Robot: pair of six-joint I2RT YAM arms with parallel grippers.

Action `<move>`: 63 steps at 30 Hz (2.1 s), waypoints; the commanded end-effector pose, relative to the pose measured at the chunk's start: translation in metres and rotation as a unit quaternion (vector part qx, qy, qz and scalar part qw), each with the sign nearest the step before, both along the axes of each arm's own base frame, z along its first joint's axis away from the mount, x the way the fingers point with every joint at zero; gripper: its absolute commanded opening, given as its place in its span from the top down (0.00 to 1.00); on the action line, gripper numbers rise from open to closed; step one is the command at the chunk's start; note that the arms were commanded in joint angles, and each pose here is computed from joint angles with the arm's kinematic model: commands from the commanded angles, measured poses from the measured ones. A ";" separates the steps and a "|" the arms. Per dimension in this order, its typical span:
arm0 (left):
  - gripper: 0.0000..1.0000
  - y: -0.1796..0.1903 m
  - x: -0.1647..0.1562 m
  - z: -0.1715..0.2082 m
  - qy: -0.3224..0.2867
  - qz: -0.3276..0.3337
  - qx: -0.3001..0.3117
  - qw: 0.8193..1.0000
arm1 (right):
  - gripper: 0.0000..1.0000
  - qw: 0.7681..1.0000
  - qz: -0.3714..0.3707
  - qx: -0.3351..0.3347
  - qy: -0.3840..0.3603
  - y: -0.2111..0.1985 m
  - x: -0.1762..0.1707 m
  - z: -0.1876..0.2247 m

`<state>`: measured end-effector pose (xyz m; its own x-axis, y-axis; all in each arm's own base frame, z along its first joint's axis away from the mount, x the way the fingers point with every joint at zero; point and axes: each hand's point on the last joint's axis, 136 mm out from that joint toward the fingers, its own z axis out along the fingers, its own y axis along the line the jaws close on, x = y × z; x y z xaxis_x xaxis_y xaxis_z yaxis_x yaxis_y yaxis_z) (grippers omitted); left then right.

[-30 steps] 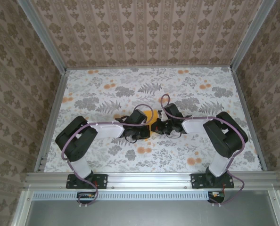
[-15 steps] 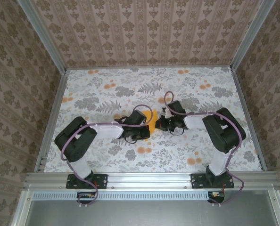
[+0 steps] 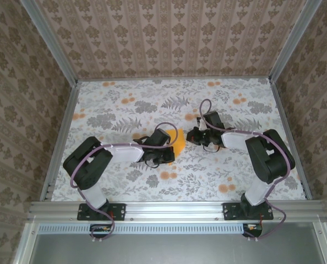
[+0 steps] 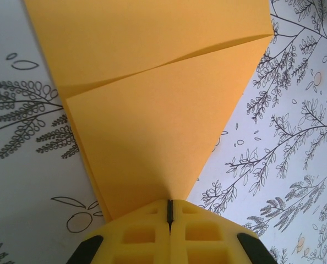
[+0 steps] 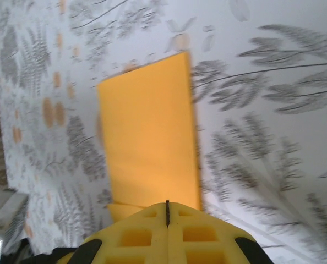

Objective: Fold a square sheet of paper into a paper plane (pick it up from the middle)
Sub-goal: Third fold the triangle at the center of the table.

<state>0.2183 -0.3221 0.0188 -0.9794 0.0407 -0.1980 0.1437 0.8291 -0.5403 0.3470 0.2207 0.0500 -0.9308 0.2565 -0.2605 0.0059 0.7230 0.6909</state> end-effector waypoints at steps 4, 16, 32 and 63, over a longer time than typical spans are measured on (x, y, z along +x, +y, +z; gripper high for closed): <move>1.00 0.032 -0.017 -0.027 0.035 -0.007 0.078 0.996 | 0.98 0.999 0.038 0.008 0.037 0.035 -0.025 -0.015; 1.00 0.033 -0.024 -0.027 0.038 -0.032 0.070 0.996 | 1.00 0.992 0.025 -0.044 0.112 0.026 -0.037 -0.065; 1.00 0.045 -0.067 -0.031 0.067 -0.104 0.077 0.989 | 0.99 0.987 0.001 -0.068 0.145 0.011 -0.042 -0.084; 1.00 0.010 -0.017 0.031 -0.049 -0.054 0.014 0.997 | 0.99 0.989 -0.044 -0.020 0.141 0.011 -0.074 -0.051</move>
<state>0.1857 -0.3012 0.0468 -0.9399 0.2122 -0.2676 0.3207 0.8178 -0.4778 0.2882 0.2480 0.0139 -0.9616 0.2681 -0.0585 0.1534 0.7020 0.6955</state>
